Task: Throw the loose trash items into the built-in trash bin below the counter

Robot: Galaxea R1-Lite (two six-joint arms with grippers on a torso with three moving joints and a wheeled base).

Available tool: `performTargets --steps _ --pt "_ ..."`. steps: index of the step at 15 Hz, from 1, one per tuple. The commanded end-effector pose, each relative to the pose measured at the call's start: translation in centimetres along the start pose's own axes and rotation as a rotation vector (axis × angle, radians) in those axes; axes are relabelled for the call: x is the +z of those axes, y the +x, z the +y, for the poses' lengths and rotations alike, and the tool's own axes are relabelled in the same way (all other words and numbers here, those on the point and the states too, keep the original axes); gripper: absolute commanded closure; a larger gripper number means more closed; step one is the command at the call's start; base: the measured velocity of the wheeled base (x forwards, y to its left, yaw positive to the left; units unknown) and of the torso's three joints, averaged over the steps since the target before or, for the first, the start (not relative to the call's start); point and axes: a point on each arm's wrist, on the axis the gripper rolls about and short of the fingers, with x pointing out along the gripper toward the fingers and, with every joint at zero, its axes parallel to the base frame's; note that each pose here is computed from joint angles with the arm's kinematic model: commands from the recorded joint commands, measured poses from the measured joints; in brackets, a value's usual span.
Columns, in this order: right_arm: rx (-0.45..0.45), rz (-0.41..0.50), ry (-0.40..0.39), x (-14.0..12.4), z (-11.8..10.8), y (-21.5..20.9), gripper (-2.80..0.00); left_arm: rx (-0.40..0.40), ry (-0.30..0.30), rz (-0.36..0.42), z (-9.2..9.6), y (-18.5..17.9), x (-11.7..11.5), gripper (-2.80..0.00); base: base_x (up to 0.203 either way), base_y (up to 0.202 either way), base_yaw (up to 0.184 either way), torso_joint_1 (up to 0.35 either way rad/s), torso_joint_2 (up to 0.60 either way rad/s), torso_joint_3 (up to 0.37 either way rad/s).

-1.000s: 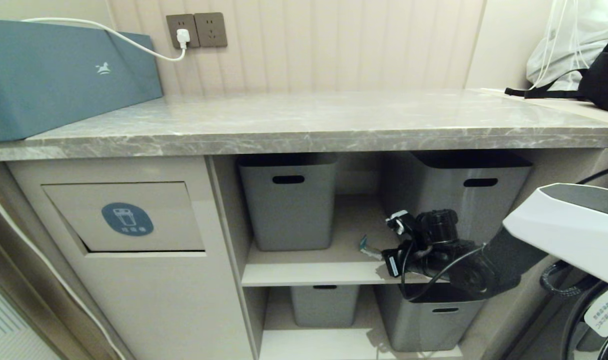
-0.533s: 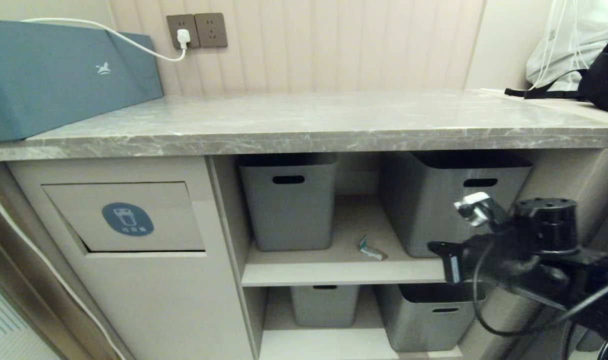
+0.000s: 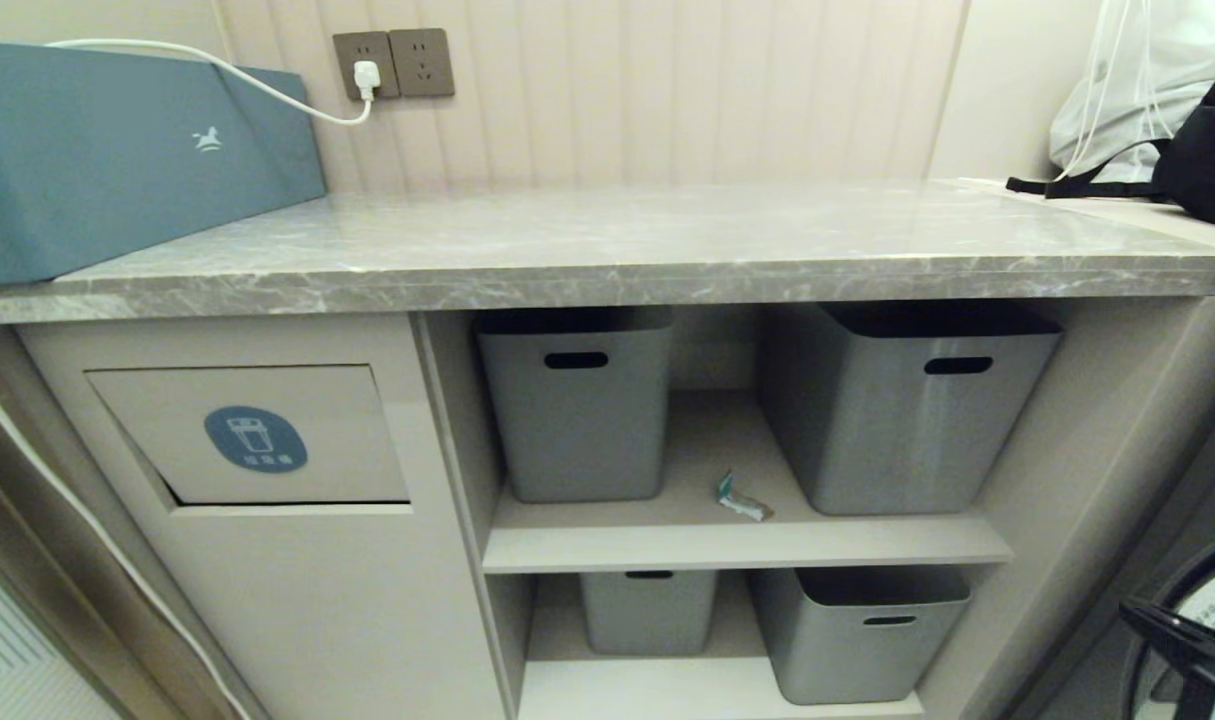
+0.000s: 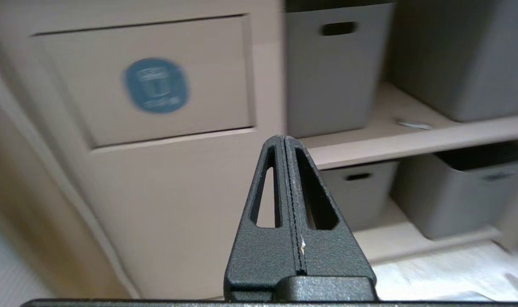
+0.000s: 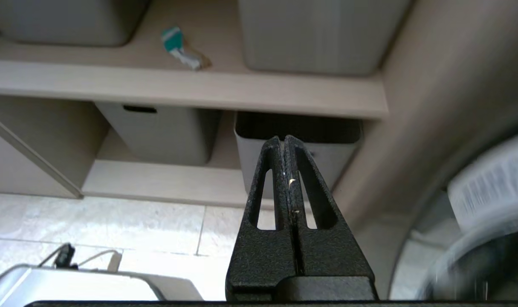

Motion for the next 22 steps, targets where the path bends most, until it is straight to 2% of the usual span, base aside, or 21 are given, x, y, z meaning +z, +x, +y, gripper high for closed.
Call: performTargets --steps 1,4,7,8,9,10,12,13,14,15,16,19,22 --pt "-0.010 -0.139 -0.008 -1.7 0.2 -4.5 0.00 -0.064 -0.018 0.086 0.2 1.7 1.3 0.00 0.000 0.000 0.000 0.000 0.00 0.000" --pt "-0.004 -0.201 -0.028 -4.8 0.5 -8.4 0.00 -0.231 -0.058 0.190 0.7 5.8 3.2 0.00 0.000 0.000 0.000 0.000 0.00 0.000" --pt "-0.022 -0.177 -0.060 -7.6 0.7 -10.5 0.00 -0.379 -0.092 0.302 1.1 13.0 3.6 0.00 0.000 0.000 0.000 0.000 0.00 0.000" --pt "-0.026 -0.121 -0.070 -8.2 0.7 -10.7 0.00 -0.452 -0.084 0.331 0.5 15.8 3.3 0.00 0.000 0.000 0.000 0.000 0.00 0.000" --pt "-0.024 -0.106 -0.090 -8.2 0.7 -10.7 0.00 -0.537 -0.069 0.355 -1.0 18.0 3.0 0.00 0.000 0.000 0.000 0.000 0.00 0.000" --pt "-0.025 -0.106 -0.098 -8.2 0.7 -10.8 0.00 -0.618 -0.050 0.378 -3.2 20.1 2.4 0.00 0.000 0.000 0.000 0.000 0.00 0.000" --pt "-0.036 -0.106 -0.100 -8.2 0.7 -10.7 0.00 -0.703 -0.017 0.397 -7.0 23.3 1.1 0.00 0.000 0.000 0.000 0.000 0.00 0.000" --pt "-0.037 -0.105 -0.099 -8.2 0.7 -10.7 0.00 -0.720 -0.003 0.390 -8.5 24.5 0.7 0.00 0.000 0.000 0.000 0.000 0.00 0.000" --pt "-0.037 -0.105 -0.099 -8.2 0.7 -10.7 0.00 -0.700 0.007 0.366 -9.2 25.3 0.6 0.00 0.000 0.000 0.000 0.000 0.00 0.000" --pt "-0.035 -0.106 -0.101 -8.2 0.7 -10.7 0.00 -0.652 0.016 0.352 -9.1 25.7 0.6 0.00 0.000 0.000 0.000 0.000 0.00 0.000" --pt "-0.034 -0.106 -0.101 -8.2 0.7 -10.7 0.00 -0.640 0.016 0.354 -8.9 25.6 0.6 0.00 0.000 0.000 0.000 0.000 0.00 0.000" --pt "-0.035 -0.106 -0.100 -8.2 0.7 -10.7 0.00 -0.643 0.015 0.403 -8.1 23.5 -0.6 0.00 0.000 0.000 0.000 0.000 0.00 0.000" --pt "-0.036 -0.108 -0.095 -8.2 0.7 -10.7 0.00 -0.644 0.014 0.397 -7.8 22.8 -0.5 0.00 0.000 0.000 0.000 0.000 0.00 0.000"
